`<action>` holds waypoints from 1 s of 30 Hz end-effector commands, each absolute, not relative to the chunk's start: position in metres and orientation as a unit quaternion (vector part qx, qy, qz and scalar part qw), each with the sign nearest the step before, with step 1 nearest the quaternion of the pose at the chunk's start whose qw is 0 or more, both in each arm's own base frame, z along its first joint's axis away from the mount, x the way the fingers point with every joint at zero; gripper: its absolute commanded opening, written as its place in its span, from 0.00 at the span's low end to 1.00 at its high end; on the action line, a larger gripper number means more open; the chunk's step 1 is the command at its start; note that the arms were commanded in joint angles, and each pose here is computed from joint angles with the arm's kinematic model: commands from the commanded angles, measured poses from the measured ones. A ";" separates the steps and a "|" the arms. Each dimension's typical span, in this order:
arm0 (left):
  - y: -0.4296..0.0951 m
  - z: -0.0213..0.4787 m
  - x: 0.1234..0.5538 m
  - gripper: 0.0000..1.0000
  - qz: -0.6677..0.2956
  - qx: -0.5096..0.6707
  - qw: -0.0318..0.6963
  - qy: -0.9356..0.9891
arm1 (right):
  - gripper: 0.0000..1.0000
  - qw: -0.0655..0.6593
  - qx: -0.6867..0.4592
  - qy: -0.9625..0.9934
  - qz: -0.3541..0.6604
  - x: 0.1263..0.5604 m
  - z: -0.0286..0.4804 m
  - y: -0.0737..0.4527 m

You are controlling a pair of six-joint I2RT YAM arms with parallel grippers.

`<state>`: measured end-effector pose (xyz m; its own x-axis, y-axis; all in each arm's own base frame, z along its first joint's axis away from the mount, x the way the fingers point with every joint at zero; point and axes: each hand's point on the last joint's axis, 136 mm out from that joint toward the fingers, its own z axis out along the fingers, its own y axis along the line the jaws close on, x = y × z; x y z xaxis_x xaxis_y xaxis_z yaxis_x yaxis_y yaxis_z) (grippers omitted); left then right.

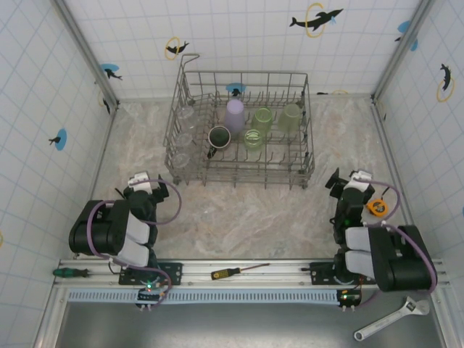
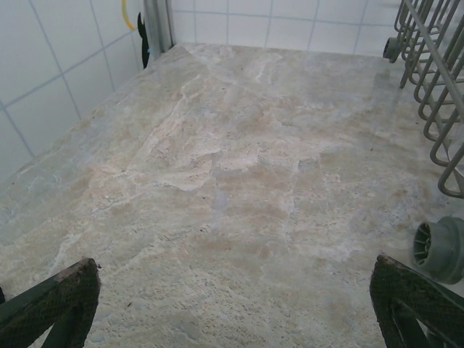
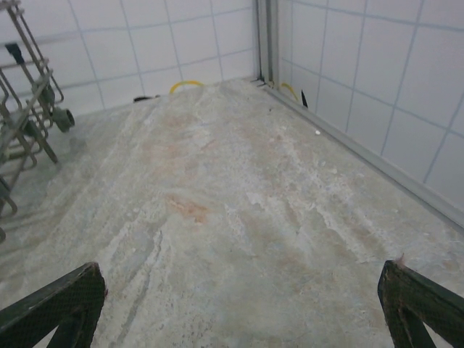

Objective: Load the cups into the dish rack

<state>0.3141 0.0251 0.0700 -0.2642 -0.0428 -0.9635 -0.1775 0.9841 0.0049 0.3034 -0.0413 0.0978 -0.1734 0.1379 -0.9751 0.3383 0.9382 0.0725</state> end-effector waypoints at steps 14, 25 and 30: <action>0.023 0.062 0.310 0.98 0.035 -0.063 0.592 0.802 | 1.00 0.600 0.071 0.792 -0.088 0.296 0.065 -0.020; 0.024 0.062 0.310 0.98 0.036 -0.063 0.593 0.802 | 1.00 0.587 0.104 0.800 -0.068 0.301 0.059 -0.029; 0.024 0.062 0.310 0.98 0.036 -0.064 0.592 0.803 | 1.00 0.585 0.104 0.801 -0.069 0.301 0.058 -0.029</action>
<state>0.3142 0.0234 0.0669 -0.2767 -0.0507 -0.9596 -0.1487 0.9888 -0.0093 0.3096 -0.0277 0.0612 -0.2882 0.0780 -0.9544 0.2417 0.9703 0.0063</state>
